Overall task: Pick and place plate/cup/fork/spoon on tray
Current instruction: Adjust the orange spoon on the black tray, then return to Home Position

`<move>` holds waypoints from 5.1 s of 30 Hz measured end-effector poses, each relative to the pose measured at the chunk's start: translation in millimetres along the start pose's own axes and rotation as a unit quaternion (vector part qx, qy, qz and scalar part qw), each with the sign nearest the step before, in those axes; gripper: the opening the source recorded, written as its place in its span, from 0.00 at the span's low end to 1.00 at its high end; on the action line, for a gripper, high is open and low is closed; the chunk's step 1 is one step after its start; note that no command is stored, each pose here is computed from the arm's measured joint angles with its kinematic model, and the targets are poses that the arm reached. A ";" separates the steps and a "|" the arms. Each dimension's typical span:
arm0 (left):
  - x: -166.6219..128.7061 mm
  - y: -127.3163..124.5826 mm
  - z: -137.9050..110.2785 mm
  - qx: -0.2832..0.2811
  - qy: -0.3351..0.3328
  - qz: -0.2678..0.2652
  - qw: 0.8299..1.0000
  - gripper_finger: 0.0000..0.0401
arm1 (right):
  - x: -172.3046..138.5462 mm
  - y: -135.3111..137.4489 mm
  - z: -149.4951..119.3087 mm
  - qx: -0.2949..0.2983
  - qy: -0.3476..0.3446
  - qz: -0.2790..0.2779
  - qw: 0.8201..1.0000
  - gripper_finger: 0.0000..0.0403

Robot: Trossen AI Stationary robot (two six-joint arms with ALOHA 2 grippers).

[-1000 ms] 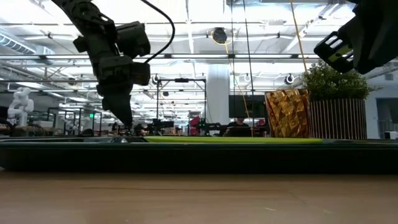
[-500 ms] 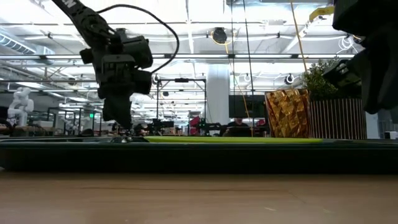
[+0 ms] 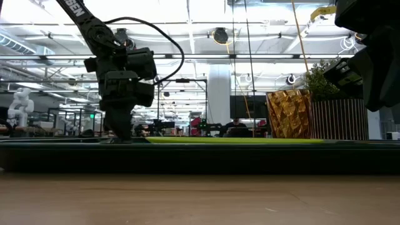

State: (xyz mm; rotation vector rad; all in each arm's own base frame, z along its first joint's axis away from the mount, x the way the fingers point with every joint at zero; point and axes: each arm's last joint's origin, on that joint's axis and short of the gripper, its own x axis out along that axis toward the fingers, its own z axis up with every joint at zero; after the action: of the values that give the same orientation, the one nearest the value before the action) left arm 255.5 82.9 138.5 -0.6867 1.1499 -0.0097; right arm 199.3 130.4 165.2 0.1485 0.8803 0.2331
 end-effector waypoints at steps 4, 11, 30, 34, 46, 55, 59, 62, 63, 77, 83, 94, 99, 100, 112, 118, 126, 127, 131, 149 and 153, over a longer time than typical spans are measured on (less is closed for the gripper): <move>-0.6 -0.5 0.7 0.003 -0.004 -0.001 1.000 0.22 | 0.0 0.0 0.0 0.000 0.000 0.000 1.000 0.14; -0.7 -0.6 1.1 0.013 -0.006 -0.001 1.000 0.22 | 0.0 0.0 0.0 0.002 0.000 0.000 1.000 0.14; -0.9 -1.3 4.4 0.028 -0.021 -0.003 0.999 0.22 | 0.0 -0.1 0.0 0.006 -0.001 -0.001 1.000 0.14; -0.9 -1.1 4.7 0.033 -0.023 0.001 0.999 0.22 | 0.0 0.0 0.1 0.006 -0.001 -0.001 1.000 0.14; -0.1 -0.9 4.7 0.036 -0.027 0.030 0.999 0.22 | 0.0 0.0 0.1 0.009 -0.001 -0.001 1.000 0.14; 2.0 -5.8 6.0 0.050 -0.034 0.026 0.998 0.22 | 0.0 0.0 0.2 0.009 -0.001 -0.001 1.000 0.14; 3.2 -8.0 5.5 0.054 -0.032 0.024 0.998 0.22 | 0.0 0.0 0.2 0.009 -0.001 -0.001 1.000 0.14; 4.2 -10.0 4.9 0.057 -0.030 0.023 0.998 0.22 | 0.0 0.0 0.2 0.009 -0.001 -0.001 1.000 0.14; 4.6 -10.7 4.7 0.057 -0.029 0.023 0.998 0.22 | 0.0 0.0 0.2 0.009 -0.001 -0.001 1.000 0.14; 9.6 -20.4 1.6 0.063 -0.019 0.014 0.998 0.22 | 0.0 0.0 0.2 0.009 -0.001 -0.001 1.000 0.14; 10.4 -22.3 1.0 0.066 -0.016 0.007 0.998 0.22 | 0.0 0.0 0.2 0.008 -0.001 -0.001 1.000 0.14; 10.1 -22.0 1.8 0.072 -0.020 0.007 0.997 0.22 | 0.0 -0.1 0.2 0.004 -0.001 -0.001 1.000 0.14; 8.6 -20.2 5.3 0.076 -0.035 0.006 0.996 0.22 | 0.0 -0.2 0.3 0.002 -0.002 -0.003 1.000 0.14; 7.8 -19.1 6.5 0.077 -0.040 0.006 0.996 0.22 | 0.0 -0.2 0.3 0.001 -0.002 -0.003 1.000 0.14; -45.4 -30.9 18.8 0.179 -0.143 0.067 0.971 0.22 | -13.2 -4.4 10.1 -0.016 -0.057 -0.036 0.998 0.14; -91.7 -55.1 10.9 0.261 -0.245 0.100 0.929 0.22 | -55.4 -7.1 25.0 -0.036 -0.168 -0.065 0.983 0.14; -123.6 -61.3 -27.5 0.308 -0.377 0.103 0.867 0.22 | -112.4 -19.3 27.6 -0.069 -0.257 -0.069 0.962 0.14; -121.7 -57.8 -34.7 0.306 -0.391 0.101 0.862 0.22 | -116.7 -22.7 25.7 -0.070 -0.255 -0.076 0.961 0.14; -105.4 -41.7 -62.1 0.292 -0.436 0.087 0.847 0.22 | -127.2 -36.0 14.6 -0.064 -0.251 -0.106 0.960 0.14; -81.5 -12.0 -135.6 0.245 -0.498 0.069 0.829 0.22 | -111.2 -73.8 -68.7 0.016 -0.402 -0.045 0.915 0.14; -73.0 -5.5 -143.1 0.233 -0.509 0.061 0.827 0.22 | -110.9 -76.6 -75.5 0.021 -0.408 -0.041 0.912 0.14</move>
State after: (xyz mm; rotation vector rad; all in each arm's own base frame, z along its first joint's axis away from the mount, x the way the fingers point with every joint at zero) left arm 105.9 33.1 169.2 -0.1006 0.1208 0.1652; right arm 83.3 29.9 183.1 0.2263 0.0555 0.0558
